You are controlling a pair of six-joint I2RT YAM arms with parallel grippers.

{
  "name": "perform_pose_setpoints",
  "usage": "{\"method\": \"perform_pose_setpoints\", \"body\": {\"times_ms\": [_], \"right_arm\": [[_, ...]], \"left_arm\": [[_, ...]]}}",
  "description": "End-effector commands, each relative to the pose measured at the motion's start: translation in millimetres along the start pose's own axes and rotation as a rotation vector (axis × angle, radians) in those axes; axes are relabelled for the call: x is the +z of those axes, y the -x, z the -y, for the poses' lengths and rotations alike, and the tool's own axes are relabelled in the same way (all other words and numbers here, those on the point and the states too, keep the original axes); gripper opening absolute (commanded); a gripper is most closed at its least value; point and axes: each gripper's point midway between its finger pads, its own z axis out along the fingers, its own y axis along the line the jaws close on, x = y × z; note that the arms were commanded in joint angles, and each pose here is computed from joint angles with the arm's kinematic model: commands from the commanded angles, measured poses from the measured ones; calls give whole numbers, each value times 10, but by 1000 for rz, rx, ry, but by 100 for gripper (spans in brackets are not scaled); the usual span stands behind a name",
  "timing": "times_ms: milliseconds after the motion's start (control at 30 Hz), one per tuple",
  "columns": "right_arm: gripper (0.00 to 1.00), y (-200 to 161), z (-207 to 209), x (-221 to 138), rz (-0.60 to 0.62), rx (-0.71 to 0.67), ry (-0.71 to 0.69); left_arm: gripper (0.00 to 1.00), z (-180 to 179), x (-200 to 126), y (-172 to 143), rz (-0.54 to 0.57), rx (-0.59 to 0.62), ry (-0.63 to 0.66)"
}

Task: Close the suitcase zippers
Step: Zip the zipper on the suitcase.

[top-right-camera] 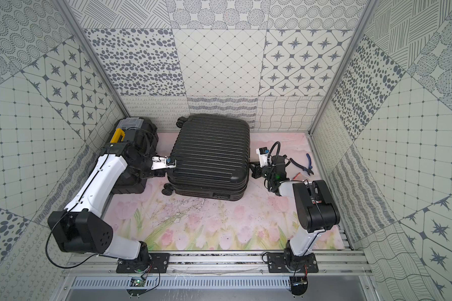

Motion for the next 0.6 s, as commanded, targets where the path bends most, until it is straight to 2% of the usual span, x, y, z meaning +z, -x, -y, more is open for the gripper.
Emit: {"method": "perform_pose_setpoints", "body": {"times_ms": [0, 400, 567], "right_arm": [[0, -209, -197, -86, -57, 17, 38], [0, -717, -695, -596, -155, 48, 38], [0, -887, -926, -807, -172, 46, 53]], "left_arm": [[5, -439, -184, 205, 130, -292, 201], [2, -400, -123, 201, 48, -460, 183], [2, -320, -84, 256, 35, -477, 166]]}}
